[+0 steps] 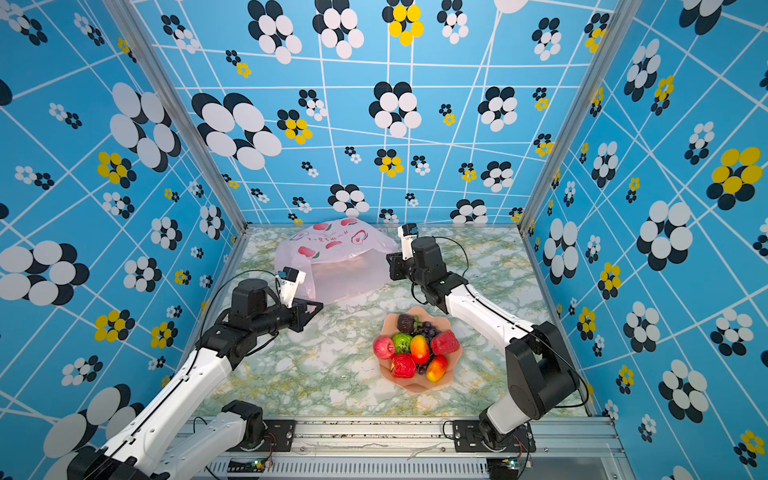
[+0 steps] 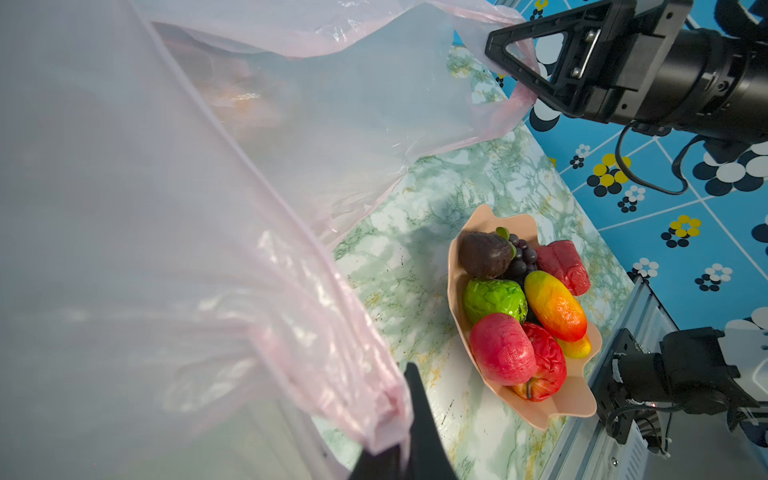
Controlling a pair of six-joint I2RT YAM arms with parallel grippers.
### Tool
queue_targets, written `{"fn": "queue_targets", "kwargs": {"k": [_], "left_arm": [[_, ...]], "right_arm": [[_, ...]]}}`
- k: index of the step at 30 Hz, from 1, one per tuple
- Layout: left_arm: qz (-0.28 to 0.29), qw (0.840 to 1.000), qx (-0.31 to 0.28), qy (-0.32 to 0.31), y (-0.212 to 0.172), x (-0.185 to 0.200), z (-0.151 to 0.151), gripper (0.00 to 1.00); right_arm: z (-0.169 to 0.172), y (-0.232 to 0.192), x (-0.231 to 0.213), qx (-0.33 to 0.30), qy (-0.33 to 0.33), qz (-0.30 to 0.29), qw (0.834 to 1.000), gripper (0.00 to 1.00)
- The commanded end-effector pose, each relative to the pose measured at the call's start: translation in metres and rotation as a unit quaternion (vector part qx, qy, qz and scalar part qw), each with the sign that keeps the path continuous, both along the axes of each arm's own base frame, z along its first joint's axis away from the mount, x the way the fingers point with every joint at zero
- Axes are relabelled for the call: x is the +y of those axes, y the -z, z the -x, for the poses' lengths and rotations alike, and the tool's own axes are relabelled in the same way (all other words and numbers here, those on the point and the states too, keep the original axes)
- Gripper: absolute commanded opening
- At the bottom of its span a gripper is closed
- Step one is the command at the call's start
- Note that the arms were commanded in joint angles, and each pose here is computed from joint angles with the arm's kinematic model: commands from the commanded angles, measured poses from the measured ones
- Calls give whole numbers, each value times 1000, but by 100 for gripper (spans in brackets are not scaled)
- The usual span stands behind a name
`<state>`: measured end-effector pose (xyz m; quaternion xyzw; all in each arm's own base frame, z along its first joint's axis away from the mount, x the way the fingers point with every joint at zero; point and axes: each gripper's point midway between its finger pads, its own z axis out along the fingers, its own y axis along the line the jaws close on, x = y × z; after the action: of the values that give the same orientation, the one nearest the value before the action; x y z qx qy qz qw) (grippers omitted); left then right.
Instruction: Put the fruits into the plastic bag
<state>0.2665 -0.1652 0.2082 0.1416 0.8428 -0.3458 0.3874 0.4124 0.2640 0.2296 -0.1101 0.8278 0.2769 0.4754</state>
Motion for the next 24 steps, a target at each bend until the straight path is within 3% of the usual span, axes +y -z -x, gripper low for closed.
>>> {"fn": "queue_targets", "kwargs": {"k": [1, 14, 24], "left_arm": [[9, 999, -21, 33, -3, -9, 8, 0], [-6, 998, -23, 52, 1, -15, 16, 0], [-13, 998, -17, 56, 3, -16, 17, 0]], "right_arm": [[5, -3, -3, 2, -1, -15, 1000, 20], [26, -13, -21, -8, 6, 3, 1000, 96], [69, -41, -50, -27, 23, -24, 999, 99]]}}
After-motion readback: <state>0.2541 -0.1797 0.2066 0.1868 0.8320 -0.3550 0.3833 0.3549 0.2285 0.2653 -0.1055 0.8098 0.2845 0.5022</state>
